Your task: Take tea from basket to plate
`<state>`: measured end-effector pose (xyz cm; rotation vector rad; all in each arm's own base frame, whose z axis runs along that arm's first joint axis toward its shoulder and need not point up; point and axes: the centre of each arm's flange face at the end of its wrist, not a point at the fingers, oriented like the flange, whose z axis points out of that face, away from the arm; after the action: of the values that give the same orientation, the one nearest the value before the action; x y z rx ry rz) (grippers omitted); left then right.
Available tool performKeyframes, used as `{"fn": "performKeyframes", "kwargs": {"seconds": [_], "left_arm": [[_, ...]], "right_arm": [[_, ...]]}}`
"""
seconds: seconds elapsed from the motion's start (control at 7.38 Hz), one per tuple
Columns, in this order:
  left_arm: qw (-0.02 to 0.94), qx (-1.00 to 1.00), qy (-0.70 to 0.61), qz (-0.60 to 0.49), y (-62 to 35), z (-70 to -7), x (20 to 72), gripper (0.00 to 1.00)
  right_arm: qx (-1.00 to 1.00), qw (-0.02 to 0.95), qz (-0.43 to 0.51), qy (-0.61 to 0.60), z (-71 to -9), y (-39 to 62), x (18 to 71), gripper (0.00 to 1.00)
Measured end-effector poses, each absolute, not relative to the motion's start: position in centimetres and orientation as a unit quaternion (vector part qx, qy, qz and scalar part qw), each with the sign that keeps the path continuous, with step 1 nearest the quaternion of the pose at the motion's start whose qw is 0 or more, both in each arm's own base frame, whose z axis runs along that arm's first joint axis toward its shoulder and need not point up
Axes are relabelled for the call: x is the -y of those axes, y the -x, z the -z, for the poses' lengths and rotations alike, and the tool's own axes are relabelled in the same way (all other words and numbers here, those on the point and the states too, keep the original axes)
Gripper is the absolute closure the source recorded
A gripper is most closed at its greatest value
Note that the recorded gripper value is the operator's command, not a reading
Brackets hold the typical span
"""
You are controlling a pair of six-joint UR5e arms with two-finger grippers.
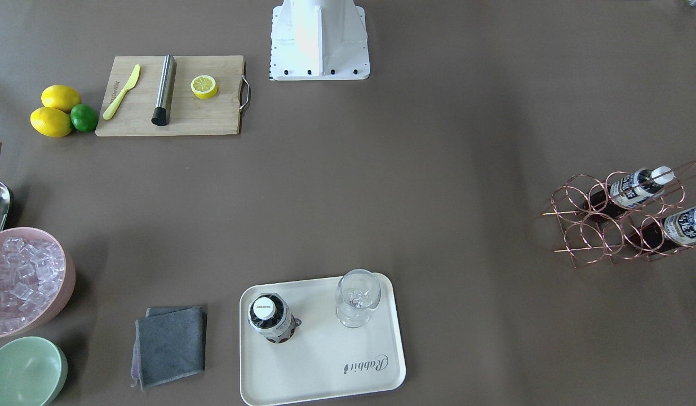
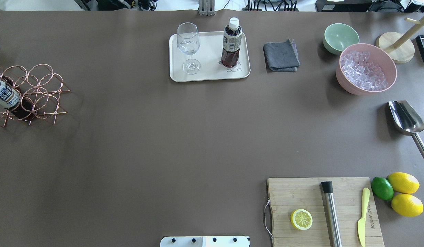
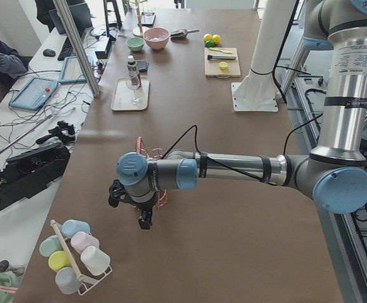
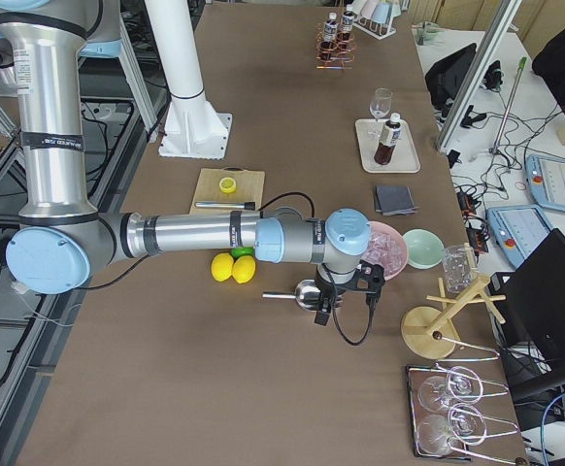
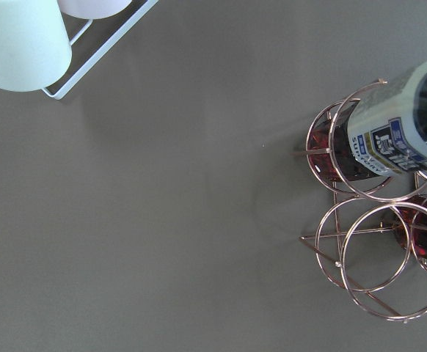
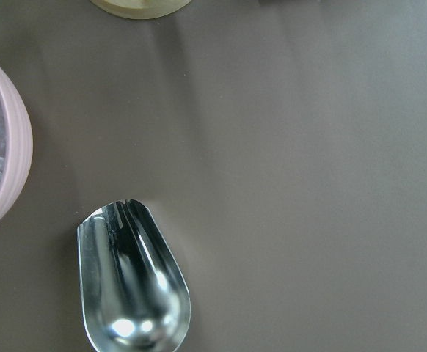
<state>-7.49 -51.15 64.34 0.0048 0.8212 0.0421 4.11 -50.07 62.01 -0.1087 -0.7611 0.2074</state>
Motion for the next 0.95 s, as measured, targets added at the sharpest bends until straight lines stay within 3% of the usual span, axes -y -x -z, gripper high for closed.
{"fn": "performKeyframes", "kwargs": {"seconds": [0.95], "left_arm": [[0.917, -0.400, 0.010, -0.010, 6.94, -65.25, 51.12, 0.03]], "right_arm": [[0.369, 0.922, -0.103, 0.056, -62.36, -4.12, 49.99, 0.00]]}}
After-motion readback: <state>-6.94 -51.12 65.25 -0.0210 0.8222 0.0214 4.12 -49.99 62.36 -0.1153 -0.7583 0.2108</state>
